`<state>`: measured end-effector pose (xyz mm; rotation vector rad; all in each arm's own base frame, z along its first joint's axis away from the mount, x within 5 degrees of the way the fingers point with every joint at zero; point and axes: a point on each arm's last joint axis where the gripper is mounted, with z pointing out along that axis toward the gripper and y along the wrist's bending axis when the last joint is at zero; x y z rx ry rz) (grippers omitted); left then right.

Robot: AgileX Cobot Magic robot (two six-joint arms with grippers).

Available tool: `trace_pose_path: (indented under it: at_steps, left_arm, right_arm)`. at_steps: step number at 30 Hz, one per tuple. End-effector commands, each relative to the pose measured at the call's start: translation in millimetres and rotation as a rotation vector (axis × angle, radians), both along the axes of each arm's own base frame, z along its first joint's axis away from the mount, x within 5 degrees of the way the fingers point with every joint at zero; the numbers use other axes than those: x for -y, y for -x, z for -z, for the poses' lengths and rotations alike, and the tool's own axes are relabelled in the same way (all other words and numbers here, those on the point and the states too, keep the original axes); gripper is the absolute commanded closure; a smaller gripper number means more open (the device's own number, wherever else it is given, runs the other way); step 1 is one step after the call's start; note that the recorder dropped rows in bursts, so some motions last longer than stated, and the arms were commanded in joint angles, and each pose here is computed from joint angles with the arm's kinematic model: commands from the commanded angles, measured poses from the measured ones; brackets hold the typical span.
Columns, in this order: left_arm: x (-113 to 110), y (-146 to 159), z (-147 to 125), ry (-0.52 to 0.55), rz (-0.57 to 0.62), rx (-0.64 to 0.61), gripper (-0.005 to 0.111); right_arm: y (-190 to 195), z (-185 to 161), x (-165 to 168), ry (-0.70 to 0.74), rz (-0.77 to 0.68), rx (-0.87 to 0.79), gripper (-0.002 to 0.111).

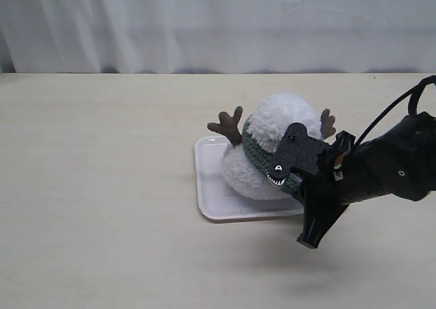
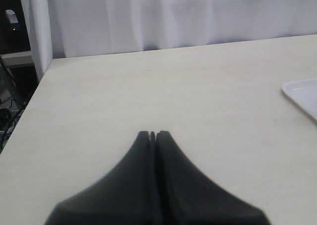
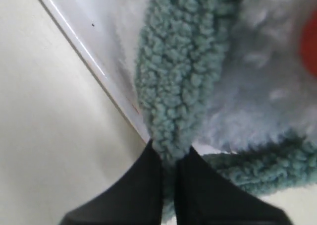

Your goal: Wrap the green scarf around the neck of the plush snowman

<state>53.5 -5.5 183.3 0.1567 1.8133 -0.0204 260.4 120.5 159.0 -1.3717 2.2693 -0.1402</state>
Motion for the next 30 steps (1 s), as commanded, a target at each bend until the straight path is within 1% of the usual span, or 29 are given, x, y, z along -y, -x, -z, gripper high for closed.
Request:
trace_pose_path:
  at_steps: [1,3,6,7,8,9,10,11,12,15,18,19,21,24,30]
  left_arm:
    - [0,0,-1,0.001,0.008,0.013,0.107]
    - [0,0,-1,0.001,0.008,0.013,0.107]
    - [0,0,-1,0.001,0.008,0.013,0.107]
    - [0,0,-1,0.001,0.008,0.013,0.107]
    - [0,0,-1,0.001,0.008,0.013,0.107]
    - [0,0,-1,0.001,0.008,0.013,0.107]
    - [0,0,-1,0.001,0.008,0.013,0.107]
    - [0,0,-1,0.001,0.008,0.013,0.107]
    - [0,0,-1,0.001,0.008,0.013,0.107]
    - [0,0,-1,0.001,0.008,0.013,0.107]
    - [0,0,-1,0.001,0.008,0.013,0.107]
    - [0,0,-1,0.001,0.008,0.013,0.107]
    - [0,0,-1,0.001,0.008,0.013,0.107]
    - [0,0,-1,0.001,0.008,0.011,0.107]
    - [0,0,-1,0.001,0.008,0.011,0.107]
  right_arm:
    - [0,-2,4,0.03,0.004,-0.013,0.103]
    - [1,-2,4,0.032,0.008,-0.019,0.089]
    - [4,-4,6,0.018,0.073,-0.046,0.06]
    - [4,-6,7,0.011,0.091,-0.048,0.056]
    - [5,-8,8,-0.024,0.157,-0.051,0.049]
    - [4,-9,9,-0.04,0.195,-0.054,0.047]
    - [1,-9,13,-0.085,0.287,-0.058,0.047]
    - [-1,-7,17,-0.101,0.336,-0.065,0.047]
    - [-4,-3,25,-0.12,0.417,-0.082,0.047]
    - [-7,1,31,-0.141,0.501,-0.101,0.047]
    - [-8,4,31,-0.156,0.496,-0.09,0.045]
    - [-9,5,29,-0.195,0.493,-0.066,0.042]
    - [-11,6,27,-0.236,0.477,-0.026,0.042]
    - [-12,11,25,-0.271,0.477,-0.008,0.048]
    - [-13,32,24,-0.232,0.481,-0.065,0.07]
